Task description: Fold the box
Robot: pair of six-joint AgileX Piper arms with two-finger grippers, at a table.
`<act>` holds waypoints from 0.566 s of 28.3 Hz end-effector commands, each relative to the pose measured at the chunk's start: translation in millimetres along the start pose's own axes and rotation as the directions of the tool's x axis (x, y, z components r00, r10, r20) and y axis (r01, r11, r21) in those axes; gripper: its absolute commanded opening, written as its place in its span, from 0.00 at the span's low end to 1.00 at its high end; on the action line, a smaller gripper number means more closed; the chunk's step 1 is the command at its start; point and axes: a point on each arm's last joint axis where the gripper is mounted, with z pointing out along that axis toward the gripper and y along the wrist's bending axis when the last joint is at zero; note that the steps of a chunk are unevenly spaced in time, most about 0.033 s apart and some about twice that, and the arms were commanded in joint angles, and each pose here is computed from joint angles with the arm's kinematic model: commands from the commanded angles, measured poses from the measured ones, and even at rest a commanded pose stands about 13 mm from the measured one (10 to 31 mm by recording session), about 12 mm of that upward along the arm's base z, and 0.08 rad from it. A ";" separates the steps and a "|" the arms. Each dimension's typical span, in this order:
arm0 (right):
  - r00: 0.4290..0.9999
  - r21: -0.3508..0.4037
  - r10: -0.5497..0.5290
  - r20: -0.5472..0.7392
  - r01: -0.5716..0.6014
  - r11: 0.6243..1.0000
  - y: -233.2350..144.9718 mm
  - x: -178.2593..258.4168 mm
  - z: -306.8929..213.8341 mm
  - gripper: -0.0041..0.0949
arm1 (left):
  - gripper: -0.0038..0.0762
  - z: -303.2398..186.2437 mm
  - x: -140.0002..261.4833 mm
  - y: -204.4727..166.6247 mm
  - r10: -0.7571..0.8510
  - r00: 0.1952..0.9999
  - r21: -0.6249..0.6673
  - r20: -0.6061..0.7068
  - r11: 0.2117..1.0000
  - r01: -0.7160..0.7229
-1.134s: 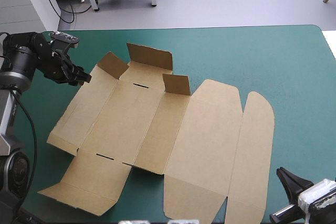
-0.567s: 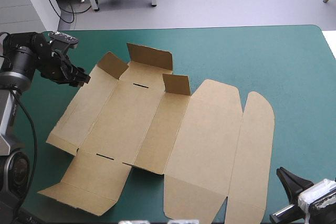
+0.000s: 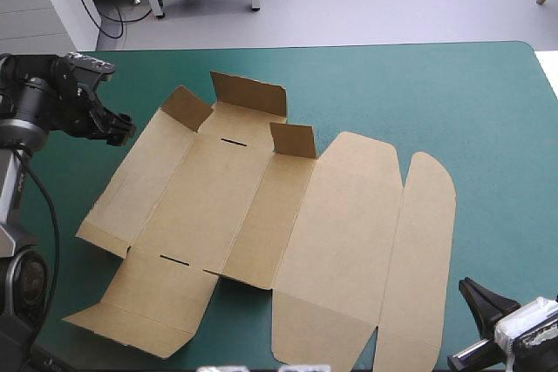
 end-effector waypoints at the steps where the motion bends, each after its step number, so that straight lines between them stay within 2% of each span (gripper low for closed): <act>1: 0.997 0.022 -0.005 0.083 0.004 1.000 -1.9 -13.1 -2.4 0.02 | 0.86 -18.0 9.0 13.6 -0.140 0.989 0.106 0.046 0.985 0.135; 4: 0.997 0.022 -0.005 0.083 0.004 1.000 -1.9 -13.1 -2.4 0.02 | 0.86 1.6 26.8 33.9 -0.233 0.972 0.284 0.029 0.934 0.215; 6: 0.997 0.022 -0.005 0.083 0.004 1.000 -1.9 -13.1 -2.4 0.02 | 0.86 13.7 36.1 40.1 -0.230 0.973 0.332 0.014 0.919 0.212; 11: 0.997 0.022 -0.005 0.083 0.004 1.000 -1.9 -13.1 -2.4 0.02 | 0.86 46.4 57.1 37.8 -0.151 0.986 0.383 -0.066 0.909 0.165; 16: 0.997 0.022 -0.005 0.083 0.004 1.000 -1.9 -13.1 -2.4 0.02 | 0.86 81.0 63.1 33.1 -0.160 0.974 0.443 -0.158 0.871 0.214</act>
